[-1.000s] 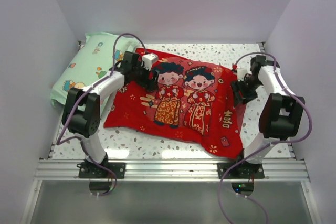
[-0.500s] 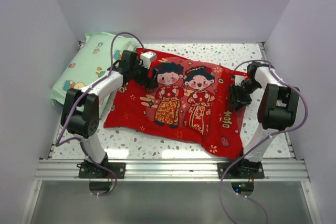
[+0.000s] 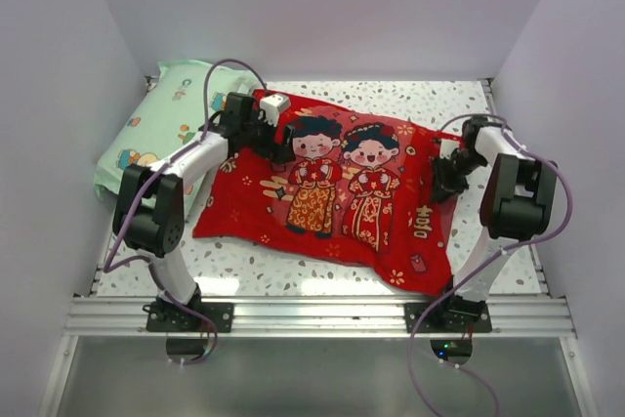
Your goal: Put the pillow into the pillowcase
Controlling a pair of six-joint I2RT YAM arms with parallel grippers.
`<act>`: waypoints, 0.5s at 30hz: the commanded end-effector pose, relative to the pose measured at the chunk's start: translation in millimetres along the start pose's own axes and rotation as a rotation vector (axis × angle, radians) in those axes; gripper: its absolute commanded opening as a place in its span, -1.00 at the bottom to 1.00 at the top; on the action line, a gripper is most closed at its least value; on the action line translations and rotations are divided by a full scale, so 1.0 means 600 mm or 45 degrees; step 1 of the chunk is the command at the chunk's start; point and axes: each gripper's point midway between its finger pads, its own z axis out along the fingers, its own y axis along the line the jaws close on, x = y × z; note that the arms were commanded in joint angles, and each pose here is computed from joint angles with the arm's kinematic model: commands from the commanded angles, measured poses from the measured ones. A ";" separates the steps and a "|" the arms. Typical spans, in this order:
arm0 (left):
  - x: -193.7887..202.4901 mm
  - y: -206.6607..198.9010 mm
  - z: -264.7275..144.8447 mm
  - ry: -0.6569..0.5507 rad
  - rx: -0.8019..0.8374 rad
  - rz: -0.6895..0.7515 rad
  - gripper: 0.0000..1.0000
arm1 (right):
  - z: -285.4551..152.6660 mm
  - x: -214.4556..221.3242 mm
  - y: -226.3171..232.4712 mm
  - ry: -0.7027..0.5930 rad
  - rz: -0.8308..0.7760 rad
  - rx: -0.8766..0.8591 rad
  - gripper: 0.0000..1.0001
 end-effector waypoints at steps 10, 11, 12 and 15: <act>-0.003 0.032 -0.003 -0.036 -0.035 -0.061 0.93 | -0.143 0.026 -0.023 -0.174 -0.028 0.037 -1.00; 0.005 0.035 0.002 -0.019 -0.035 -0.073 0.92 | -0.156 0.036 -0.036 -0.184 -0.037 0.058 -1.00; 0.009 0.037 0.005 -0.012 -0.035 -0.076 0.93 | -0.168 0.046 -0.040 -0.186 -0.042 0.082 -1.00; 0.015 0.039 0.010 -0.007 -0.035 -0.078 0.93 | -0.147 0.077 -0.079 -0.095 -0.054 0.178 -1.00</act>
